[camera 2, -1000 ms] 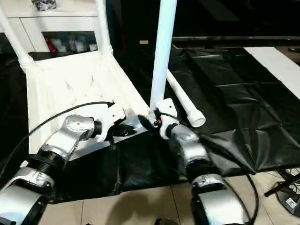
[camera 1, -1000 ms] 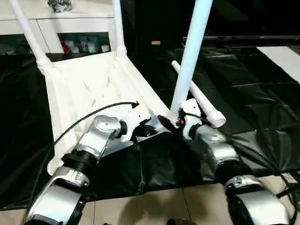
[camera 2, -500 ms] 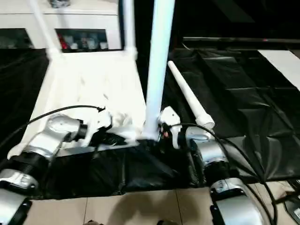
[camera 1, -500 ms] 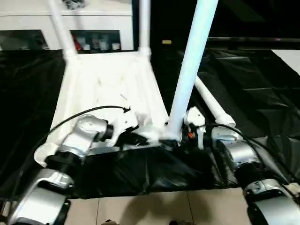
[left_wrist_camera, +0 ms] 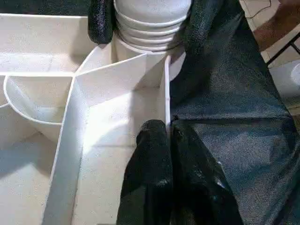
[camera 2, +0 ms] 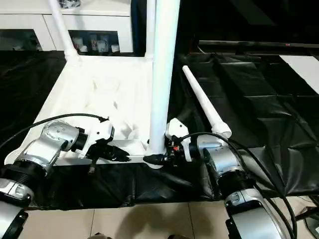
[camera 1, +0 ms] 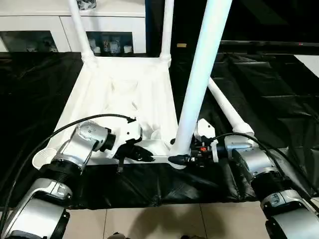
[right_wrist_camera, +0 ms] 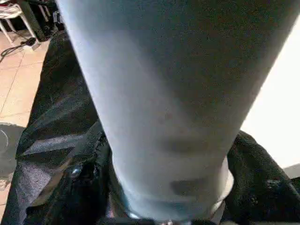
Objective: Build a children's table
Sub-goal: Rotate leg to tighten
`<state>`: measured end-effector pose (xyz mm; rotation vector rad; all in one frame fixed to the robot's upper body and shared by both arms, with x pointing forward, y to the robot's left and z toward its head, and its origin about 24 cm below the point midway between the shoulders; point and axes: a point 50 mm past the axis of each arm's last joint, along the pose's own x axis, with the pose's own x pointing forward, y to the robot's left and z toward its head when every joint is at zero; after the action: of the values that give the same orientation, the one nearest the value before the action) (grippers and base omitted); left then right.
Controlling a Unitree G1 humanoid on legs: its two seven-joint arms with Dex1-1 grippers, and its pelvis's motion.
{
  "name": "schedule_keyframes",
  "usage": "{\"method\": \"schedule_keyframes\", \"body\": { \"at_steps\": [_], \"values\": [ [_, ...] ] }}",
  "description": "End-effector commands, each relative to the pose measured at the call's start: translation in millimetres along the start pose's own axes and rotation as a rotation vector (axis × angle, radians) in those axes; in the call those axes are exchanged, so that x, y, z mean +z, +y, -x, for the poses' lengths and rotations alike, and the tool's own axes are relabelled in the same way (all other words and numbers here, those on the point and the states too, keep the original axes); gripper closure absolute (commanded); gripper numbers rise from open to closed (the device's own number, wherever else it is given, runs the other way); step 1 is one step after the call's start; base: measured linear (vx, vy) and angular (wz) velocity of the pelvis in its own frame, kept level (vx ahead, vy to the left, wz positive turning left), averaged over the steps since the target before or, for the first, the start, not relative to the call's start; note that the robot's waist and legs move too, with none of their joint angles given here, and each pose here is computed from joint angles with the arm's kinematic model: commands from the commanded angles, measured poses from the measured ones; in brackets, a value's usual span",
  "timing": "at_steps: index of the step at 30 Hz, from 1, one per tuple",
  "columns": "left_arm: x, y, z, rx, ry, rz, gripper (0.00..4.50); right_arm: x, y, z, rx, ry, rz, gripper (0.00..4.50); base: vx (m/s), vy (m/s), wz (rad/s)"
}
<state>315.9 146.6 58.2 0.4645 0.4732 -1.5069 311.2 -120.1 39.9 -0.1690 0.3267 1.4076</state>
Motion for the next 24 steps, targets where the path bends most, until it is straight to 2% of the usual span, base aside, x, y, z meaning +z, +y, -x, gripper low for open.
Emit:
{"method": "schedule_keyframes", "body": {
  "at_steps": [1,3,5,8,9,10,12,14,18,19,21,24],
  "values": [
    [8.6,3.1,-15,0.014,-0.009,-0.008,4.5,7.1,3.3,-17.0,-0.006,-0.06,-0.008,1.74,0.0,0.0,0.0],
    [9.8,9.2,-19,0.108,-0.026,0.03,4.5,5.7,-6.0,-18.7,-0.169,-0.091,-0.049,1.75,0.0,0.0,0.0],
    [14.2,14.8,-25,0.195,-0.038,0.053,4.5,0.1,-15.0,-22.3,-0.349,-0.072,-0.089,1.75,0.0,0.0,0.0],
    [20.0,18.9,-32,0.263,-0.052,0.073,4.5,-4.7,-21.4,-25.4,-0.503,-0.058,-0.121,1.76,0.0,0.0,0.0],
    [29.6,19.8,-44,0.301,-0.079,0.088,4.5,-7.3,-24.5,-30.9,-0.621,-0.066,-0.158,1.76,0.0,0.0,0.0],
    [29.6,19.8,-44,0.301,-0.079,0.088,4.5,-7.3,-24.5,-30.9,-0.621,-0.066,-0.158,1.76,0.0,0.0,0.0],
    [40.2,19.2,-59,0.344,-0.101,0.098,4.5,-10.6,-26.7,-40.6,-0.761,-0.039,-0.206,1.76,0.0,0.0,0.0],
    [45.4,17.2,-68,0.346,-0.111,0.093,4.5,-8.6,-26.7,-49.3,-0.806,-0.04,-0.235,1.76,0.0,0.0,0.0],
    [48.6,14.5,-76,0.328,-0.104,0.07,4.5,0.2,-29.0,-56.3,-0.868,-0.075,-0.216,1.76,0.0,0.0,0.0],
    [48.5,14.4,-76,0.327,-0.103,0.068,4.5,0.8,-29.2,-56.4,-0.869,-0.08,-0.217,1.41,0.0,0.0,0.0],
    [47.1,14.4,-73,0.32,-0.096,0.063,4.5,2.7,-30.3,-54.6,-0.857,-0.104,-0.223,1.04,0.0,0.0,0.0],
    [42.6,15.6,-67,0.321,-0.076,0.056,4.5,2.4,-32.1,-48.4,-0.833,-0.108,-0.205,0.97,0.0,0.0,0.0]
  ]
}}
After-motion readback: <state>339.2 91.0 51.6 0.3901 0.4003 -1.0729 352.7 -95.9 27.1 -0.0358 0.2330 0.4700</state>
